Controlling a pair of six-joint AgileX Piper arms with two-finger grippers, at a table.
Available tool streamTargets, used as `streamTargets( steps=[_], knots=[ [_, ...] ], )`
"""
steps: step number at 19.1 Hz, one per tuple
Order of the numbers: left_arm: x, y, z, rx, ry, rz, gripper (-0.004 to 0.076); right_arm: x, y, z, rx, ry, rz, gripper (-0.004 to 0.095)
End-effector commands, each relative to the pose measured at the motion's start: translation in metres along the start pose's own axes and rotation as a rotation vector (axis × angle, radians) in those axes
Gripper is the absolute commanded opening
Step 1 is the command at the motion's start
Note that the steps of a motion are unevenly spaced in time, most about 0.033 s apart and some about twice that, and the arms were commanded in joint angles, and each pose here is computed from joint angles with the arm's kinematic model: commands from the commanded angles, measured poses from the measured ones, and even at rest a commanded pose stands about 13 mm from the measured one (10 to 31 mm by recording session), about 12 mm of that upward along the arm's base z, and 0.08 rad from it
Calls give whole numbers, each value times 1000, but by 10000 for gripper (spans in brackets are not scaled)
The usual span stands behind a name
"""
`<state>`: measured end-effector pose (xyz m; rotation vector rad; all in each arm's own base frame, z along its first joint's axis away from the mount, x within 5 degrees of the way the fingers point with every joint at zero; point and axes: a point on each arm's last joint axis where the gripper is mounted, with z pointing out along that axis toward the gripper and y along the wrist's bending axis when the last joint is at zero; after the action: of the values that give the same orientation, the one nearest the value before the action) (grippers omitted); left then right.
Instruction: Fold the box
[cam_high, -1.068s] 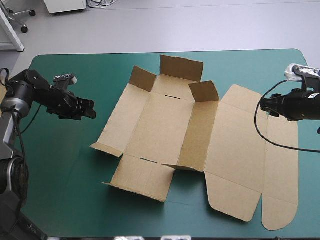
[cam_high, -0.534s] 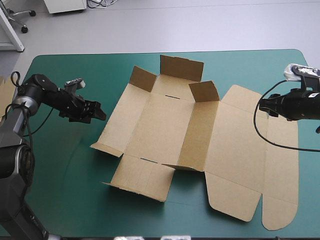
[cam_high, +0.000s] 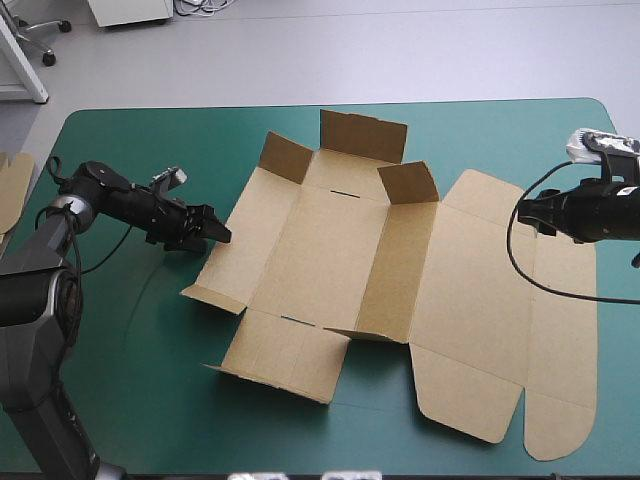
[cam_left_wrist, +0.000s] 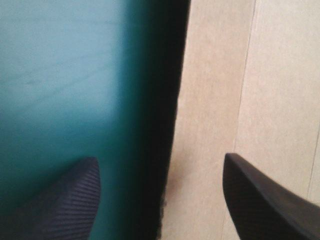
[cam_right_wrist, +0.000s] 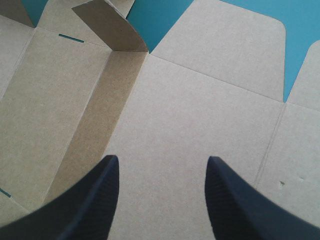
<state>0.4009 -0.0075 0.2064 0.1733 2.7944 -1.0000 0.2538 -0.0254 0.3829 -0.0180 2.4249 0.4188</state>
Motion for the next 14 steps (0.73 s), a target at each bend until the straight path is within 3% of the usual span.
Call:
streamTargets(
  steps=[1,5,9,14],
  knots=[
    [2,-35,-4,85,36,65,501,-9,6,-16,1,-95,-18,490],
    [3,-50,8,96,68,111,454,-9,6,-16,1,-95,-20,485],
    [-7,-58,9,171,-35,88,258,-8,6,-16,-1,-89,-21,484],
    [-10,-53,21,222,-30,46,246,-8,6,-16,-1,-89,-21,484]
  ],
)
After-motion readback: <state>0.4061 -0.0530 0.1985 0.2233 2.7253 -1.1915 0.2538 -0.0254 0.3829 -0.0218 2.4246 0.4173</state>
